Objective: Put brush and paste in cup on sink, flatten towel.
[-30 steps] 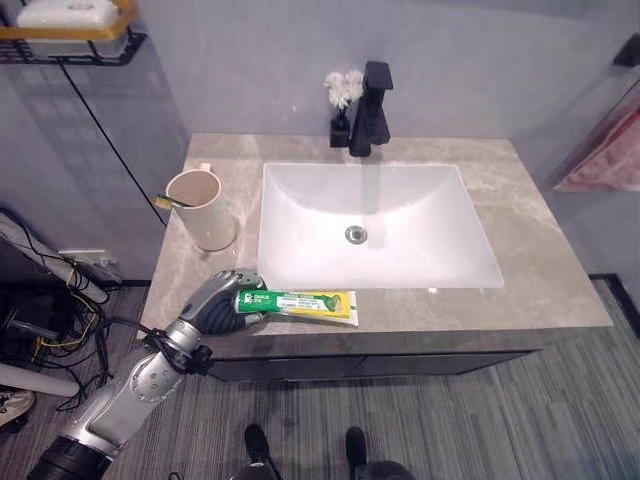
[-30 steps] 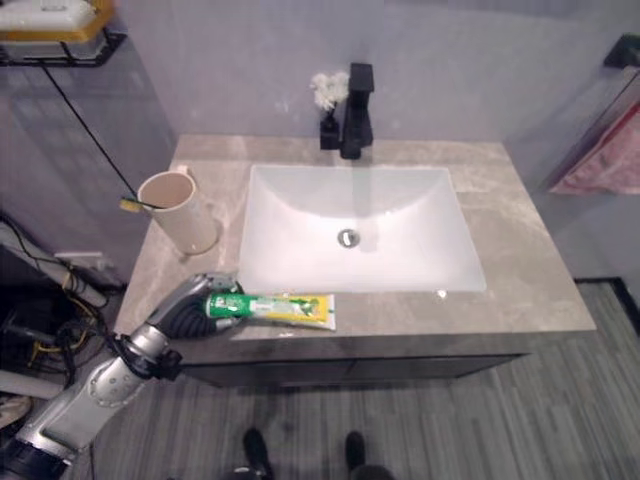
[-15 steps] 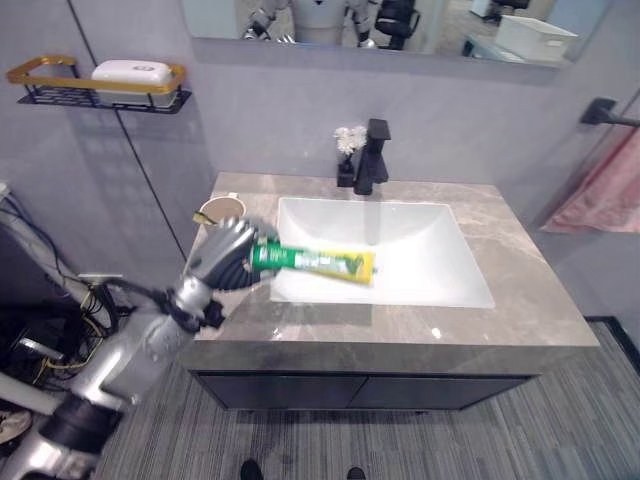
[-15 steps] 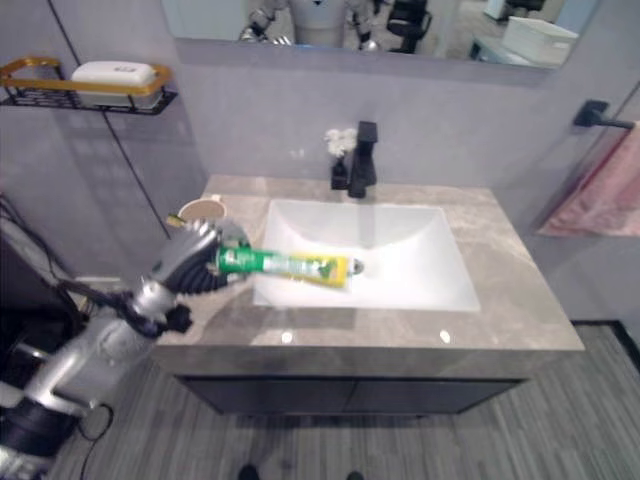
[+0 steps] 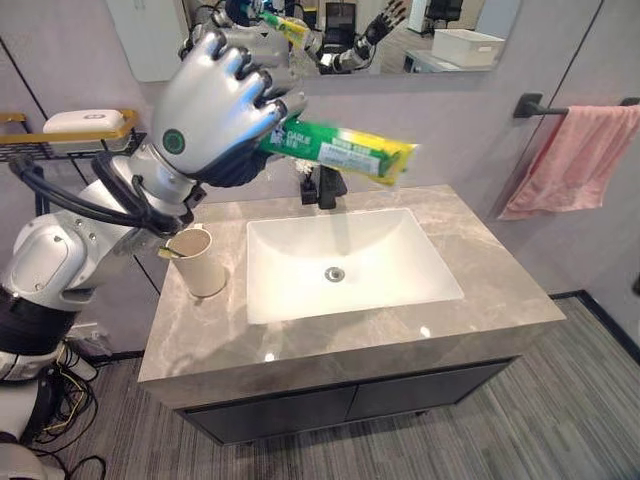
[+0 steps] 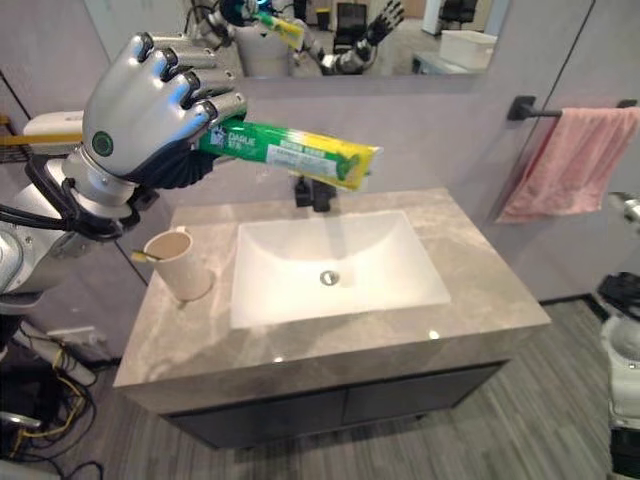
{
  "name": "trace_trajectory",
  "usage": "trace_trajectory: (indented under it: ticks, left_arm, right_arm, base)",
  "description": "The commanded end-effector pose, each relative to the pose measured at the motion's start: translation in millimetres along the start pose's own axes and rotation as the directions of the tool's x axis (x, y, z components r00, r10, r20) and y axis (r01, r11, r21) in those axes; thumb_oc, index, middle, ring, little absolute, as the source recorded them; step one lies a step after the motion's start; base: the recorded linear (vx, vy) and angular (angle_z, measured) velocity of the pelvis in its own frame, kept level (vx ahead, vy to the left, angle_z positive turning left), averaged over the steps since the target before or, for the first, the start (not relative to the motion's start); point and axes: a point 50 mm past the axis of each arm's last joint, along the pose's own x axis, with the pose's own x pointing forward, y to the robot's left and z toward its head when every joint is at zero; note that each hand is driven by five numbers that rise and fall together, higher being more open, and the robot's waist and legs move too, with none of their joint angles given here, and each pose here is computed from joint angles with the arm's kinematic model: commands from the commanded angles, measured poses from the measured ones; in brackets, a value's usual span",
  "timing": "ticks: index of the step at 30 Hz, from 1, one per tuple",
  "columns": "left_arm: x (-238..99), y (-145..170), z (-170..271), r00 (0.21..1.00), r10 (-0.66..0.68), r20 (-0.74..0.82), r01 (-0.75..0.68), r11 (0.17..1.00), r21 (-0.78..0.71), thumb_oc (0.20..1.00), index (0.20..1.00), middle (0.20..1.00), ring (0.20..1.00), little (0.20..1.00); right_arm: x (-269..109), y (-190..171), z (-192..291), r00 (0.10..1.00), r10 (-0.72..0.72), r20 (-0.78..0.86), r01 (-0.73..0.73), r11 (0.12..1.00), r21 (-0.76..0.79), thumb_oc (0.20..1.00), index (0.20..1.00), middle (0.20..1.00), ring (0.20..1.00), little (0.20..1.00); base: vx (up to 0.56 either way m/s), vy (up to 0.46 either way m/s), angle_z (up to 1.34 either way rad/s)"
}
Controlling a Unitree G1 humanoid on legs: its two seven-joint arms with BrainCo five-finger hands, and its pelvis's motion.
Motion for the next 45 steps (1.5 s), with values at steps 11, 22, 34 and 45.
trace_trajectory:
  ticks: [11, 22, 34, 45]
  left_arm:
    - [48, 22, -25, 0.899, 0.333, -0.284, -0.374, 0.921, -0.105, 0.200, 0.200, 0.200, 0.200, 0.200]
    - [51, 9, -4, 0.889, 0.360, -0.285, -0.417, 0.891, -0.177, 0.200, 0.200, 0.200, 0.200, 0.200]
    - [41, 8, 6, 0.876, 0.381, -0.296, -0.456, 0.854, -0.249, 0.200, 0.200, 0.200, 0.200, 0.200]
    - [23, -4, 15, 0.884, 0.324, -0.338, -0.432, 0.841, -0.324, 0.200, 0.200, 0.200, 0.200, 0.200]
  right_arm:
    - [-5, 165, 61, 0.818, 0.570, 0.074, -0.363, 0.413, 0.835, 1.000, 1.000, 1.000, 1.000, 1.000]
    - [-18, 160, 211, 0.745, 0.258, 0.615, -0.592, -0.168, 0.788, 1.000, 1.000, 1.000, 1.000, 1.000]
    - [-6, 122, 241, 0.748, 0.019, 0.664, -0.657, -0.117, 0.744, 1.000, 1.000, 1.000, 1.000, 1.000]
    - [-9, 116, 247, 0.734, -0.013, 0.679, -0.673, -0.148, 0.724, 1.000, 1.000, 1.000, 1.000, 1.000]
  base:
    - [0.00, -0.015, 0.13]
    - [0.03, -0.010, 0.16]
    - [0.01, -0.004, 0.05]
    - [0.00, 0.000, 0.00]
